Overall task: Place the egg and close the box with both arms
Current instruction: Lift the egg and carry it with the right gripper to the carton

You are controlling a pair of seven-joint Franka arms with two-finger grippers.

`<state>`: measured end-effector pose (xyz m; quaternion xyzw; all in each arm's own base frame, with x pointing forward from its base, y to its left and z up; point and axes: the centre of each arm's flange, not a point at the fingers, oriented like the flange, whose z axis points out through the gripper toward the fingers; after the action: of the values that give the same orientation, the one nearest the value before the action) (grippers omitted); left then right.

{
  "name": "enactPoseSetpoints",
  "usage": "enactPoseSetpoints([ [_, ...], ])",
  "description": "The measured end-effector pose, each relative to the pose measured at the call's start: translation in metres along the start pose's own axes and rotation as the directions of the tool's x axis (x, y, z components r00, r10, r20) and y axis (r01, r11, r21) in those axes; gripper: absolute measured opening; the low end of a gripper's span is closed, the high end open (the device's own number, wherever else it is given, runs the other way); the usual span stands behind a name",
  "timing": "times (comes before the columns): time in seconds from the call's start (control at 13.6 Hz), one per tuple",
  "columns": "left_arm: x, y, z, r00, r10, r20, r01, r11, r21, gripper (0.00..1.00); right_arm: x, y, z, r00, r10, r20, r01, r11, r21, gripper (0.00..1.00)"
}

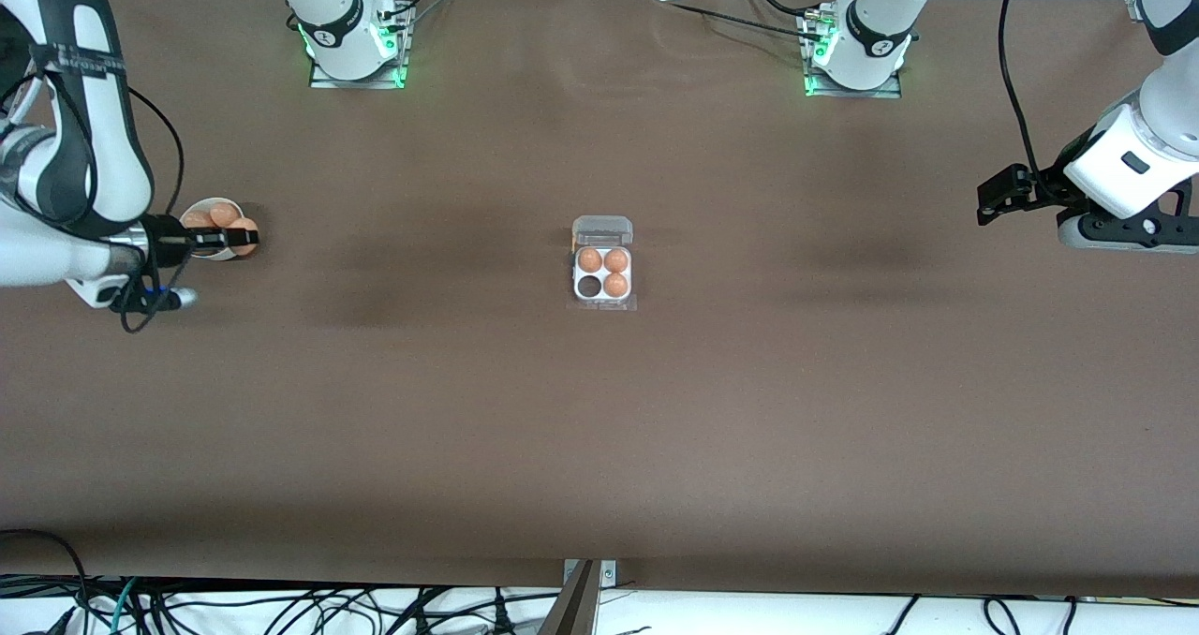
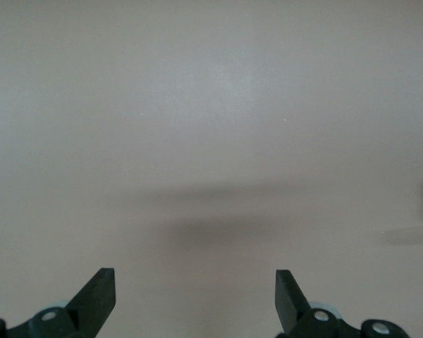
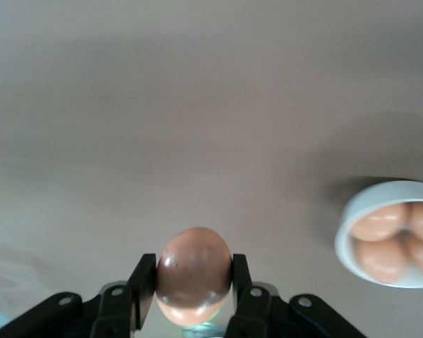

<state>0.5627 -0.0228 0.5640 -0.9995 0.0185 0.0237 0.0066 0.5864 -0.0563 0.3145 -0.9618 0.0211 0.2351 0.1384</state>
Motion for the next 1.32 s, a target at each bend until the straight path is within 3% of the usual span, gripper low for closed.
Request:
enactPoseSetpoints([
  [0.22,0.0,0.0,0.0,1.0,0.0,0.0,0.0,1.0,0.0,1.0,0.028,-0.038,0.02,0.991,0.119,0.065,-0.126,0.984,0.124,0.48],
  [0.51,0.0,0.0,0.0,1.0,0.0,0.0,0.0,1.0,0.0,1.0,0.047,-0.08,0.045,0.945,0.268,0.189,-0.314,0.905,0.287,0.48],
  [0.73,0.0,0.0,0.0,1.0,0.0,0.0,0.0,1.0,0.0,1.0,0.049,-0.114,0.056,0.881,0.374,0.291,-0.456,0.835,0.307,0.48],
  [0.95,0.0,0.0,0.0,1.0,0.0,0.0,0.0,1.0,0.0,1.0,0.051,-0.143,0.062,0.823,0.412,0.391,-0.55,0.75,0.368,0.48],
  [1.32,0.0,0.0,0.0,1.0,0.0,0.0,0.0,1.0,0.0,1.0,0.073,-0.172,0.106,0.748,0.384,0.542,-0.643,0.624,0.444,0.48],
])
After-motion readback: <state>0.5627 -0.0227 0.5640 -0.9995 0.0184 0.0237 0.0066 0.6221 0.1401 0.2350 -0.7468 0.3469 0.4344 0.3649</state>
